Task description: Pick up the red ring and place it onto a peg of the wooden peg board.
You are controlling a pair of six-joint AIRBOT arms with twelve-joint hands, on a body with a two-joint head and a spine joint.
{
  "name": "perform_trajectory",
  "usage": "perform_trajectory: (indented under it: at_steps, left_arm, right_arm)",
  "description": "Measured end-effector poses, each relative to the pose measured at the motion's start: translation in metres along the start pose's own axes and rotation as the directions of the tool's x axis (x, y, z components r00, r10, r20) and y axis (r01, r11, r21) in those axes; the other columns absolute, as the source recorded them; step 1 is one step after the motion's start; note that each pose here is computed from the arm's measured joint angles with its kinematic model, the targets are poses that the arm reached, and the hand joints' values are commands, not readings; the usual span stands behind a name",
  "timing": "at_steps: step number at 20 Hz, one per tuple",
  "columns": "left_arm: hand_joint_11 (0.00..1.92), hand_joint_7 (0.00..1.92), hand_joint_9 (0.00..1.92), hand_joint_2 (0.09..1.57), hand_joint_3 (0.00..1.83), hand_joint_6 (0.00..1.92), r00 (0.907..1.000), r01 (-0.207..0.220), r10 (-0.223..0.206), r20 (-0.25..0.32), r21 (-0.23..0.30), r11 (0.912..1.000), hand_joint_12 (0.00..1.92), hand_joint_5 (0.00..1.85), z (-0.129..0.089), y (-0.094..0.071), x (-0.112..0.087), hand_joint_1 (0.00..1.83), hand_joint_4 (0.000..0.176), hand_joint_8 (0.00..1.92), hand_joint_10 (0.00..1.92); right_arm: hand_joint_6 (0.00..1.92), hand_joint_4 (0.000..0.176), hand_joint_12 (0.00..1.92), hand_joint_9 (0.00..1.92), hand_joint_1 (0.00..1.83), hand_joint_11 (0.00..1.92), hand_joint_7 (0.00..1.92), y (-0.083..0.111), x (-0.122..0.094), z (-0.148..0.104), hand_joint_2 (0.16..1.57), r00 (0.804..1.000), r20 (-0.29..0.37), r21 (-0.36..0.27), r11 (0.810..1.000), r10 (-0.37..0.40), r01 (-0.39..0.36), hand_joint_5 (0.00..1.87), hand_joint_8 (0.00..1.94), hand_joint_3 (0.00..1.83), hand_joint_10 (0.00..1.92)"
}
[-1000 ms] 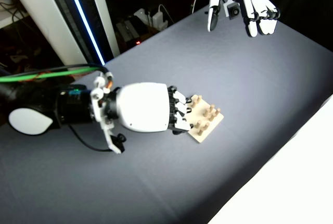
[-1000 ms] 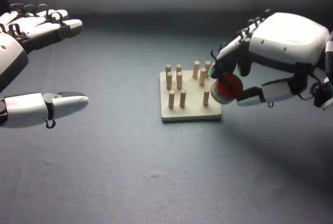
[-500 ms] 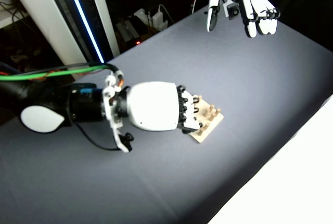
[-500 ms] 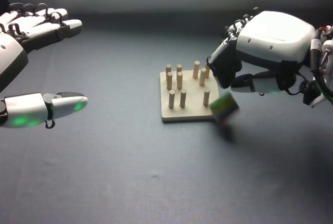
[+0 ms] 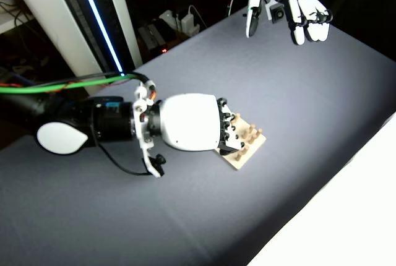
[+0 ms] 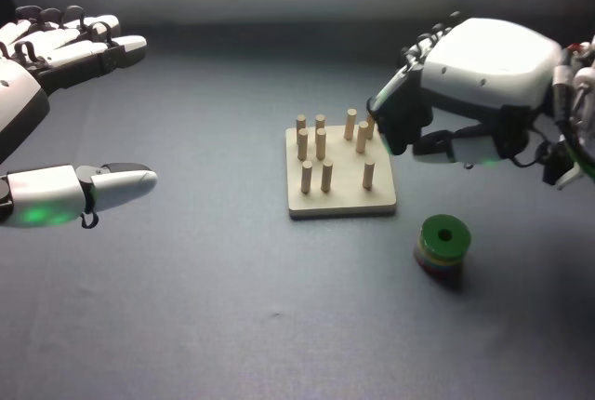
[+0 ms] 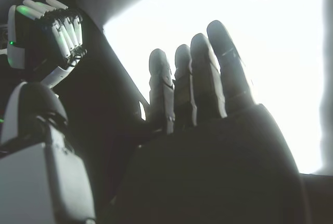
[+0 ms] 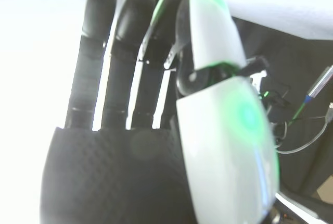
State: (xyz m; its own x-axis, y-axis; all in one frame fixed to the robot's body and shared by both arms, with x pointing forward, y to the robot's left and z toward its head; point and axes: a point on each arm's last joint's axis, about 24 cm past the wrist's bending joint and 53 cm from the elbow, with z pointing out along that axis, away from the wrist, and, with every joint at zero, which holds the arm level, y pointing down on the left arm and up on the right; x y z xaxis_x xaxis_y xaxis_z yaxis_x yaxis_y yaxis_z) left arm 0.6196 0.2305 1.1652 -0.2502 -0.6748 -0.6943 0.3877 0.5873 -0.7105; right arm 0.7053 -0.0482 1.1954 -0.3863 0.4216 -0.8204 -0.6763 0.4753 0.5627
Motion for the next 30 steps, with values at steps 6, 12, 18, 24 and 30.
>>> perform_trajectory:
  at_steps: [6,12,18,24,30]
  left_arm:
    - [0.00,0.26,0.23,1.01,0.00,0.00,1.0000,0.005,-0.005,0.000,-0.002,1.0000,0.85,0.37,-0.003,0.000,0.002,0.63,0.001,0.00,0.01]
    - [0.00,0.23,0.20,1.01,0.00,0.00,0.9999,0.013,-0.013,0.005,-0.014,0.9998,0.77,0.36,-0.005,0.003,0.002,0.60,0.023,0.00,0.00]
    - [0.00,0.20,0.17,1.00,0.00,0.00,0.9998,0.019,-0.019,0.007,-0.015,0.9997,0.70,0.35,-0.006,0.002,0.002,0.58,0.039,0.00,0.00]
    - [0.00,0.20,0.17,1.00,0.00,0.00,0.9998,0.019,-0.019,0.006,-0.015,0.9997,0.65,0.36,-0.006,0.002,0.003,0.59,0.000,0.00,0.00]
    - [0.00,0.21,0.17,1.01,0.00,0.00,0.9998,0.019,-0.019,0.005,-0.016,0.9997,0.67,0.36,-0.006,0.002,0.003,0.62,0.000,0.00,0.00]
  right_arm:
    - [1.07,0.000,1.20,0.92,1.14,0.50,0.97,0.015,0.004,-0.021,1.13,1.000,-0.022,-0.035,0.999,-0.010,0.009,0.92,0.37,0.00,0.28]
    - [0.00,0.000,0.99,0.75,1.00,0.25,0.78,0.006,0.002,-0.054,0.95,0.998,-0.056,-0.011,0.999,-0.037,0.036,0.73,0.00,0.00,0.01]
    - [0.00,0.000,1.13,0.87,1.03,0.36,0.87,-0.003,0.032,-0.054,0.91,0.991,-0.137,0.008,1.000,-0.007,0.008,0.74,0.01,0.00,0.02]
    - [0.00,0.000,1.55,0.70,1.12,0.40,0.96,-0.019,0.049,-0.047,0.90,0.984,-0.180,0.057,0.998,-0.013,0.023,0.78,0.06,0.00,0.79]
    - [0.00,0.000,1.38,0.72,1.19,0.33,0.90,-0.027,0.061,-0.046,0.89,0.979,-0.205,0.079,0.997,-0.008,0.024,0.79,0.06,0.00,0.56]
